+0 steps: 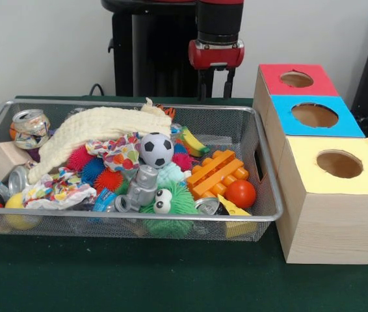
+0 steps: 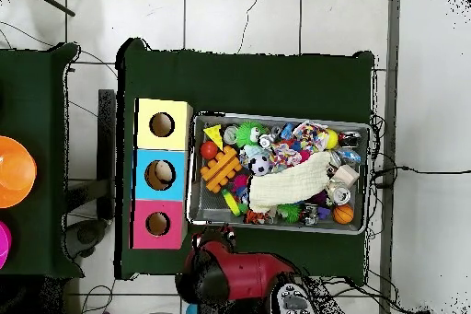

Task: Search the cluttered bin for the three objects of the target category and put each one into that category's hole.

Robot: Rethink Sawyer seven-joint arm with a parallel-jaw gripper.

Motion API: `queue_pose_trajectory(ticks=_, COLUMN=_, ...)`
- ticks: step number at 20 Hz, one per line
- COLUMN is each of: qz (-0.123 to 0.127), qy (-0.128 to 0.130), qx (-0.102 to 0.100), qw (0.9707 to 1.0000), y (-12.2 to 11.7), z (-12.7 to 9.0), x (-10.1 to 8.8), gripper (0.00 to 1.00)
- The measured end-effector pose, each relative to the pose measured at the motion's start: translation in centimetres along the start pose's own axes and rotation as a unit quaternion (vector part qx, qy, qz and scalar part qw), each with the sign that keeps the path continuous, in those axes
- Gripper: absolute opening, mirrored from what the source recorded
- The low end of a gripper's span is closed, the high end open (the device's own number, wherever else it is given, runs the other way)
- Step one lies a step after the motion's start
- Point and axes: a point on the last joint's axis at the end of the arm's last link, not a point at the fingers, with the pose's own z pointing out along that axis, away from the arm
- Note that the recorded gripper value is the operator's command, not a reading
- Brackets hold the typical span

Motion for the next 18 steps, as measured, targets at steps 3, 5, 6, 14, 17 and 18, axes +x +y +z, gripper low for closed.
queue_pose_trajectory(ticks=3, qz=0.005, qy=0.011, qx=-0.001, qw=0.9999, y=0.0, z=-0.2, x=0.4, gripper=1.0)
queue_pose_trajectory(ticks=5, qz=0.006, qy=0.019, qx=-0.002, qw=0.9998, y=0.1, z=-0.3, x=0.8, gripper=1.0)
queue_pose_trajectory(ticks=6, qz=0.007, qy=0.023, qx=-0.003, qw=0.9997, y=0.1, z=-0.3, x=1.0, gripper=1.0)
queue_pose_trajectory(ticks=14, qz=0.016, qy=0.05, qx=-0.013, qw=0.9985, y=0.7, z=-0.9, x=3.8, gripper=1.0)
queue_pose_trajectory(ticks=17, qz=0.018, qy=0.061, qx=-0.016, qw=0.9978, y=1.0, z=-1.0, x=4.8, gripper=1.0)
queue_pose_trajectory(ticks=18, qz=0.019, qy=0.066, qx=-0.017, qw=0.9975, y=1.2, z=-1.0, x=5.3, gripper=1.0)
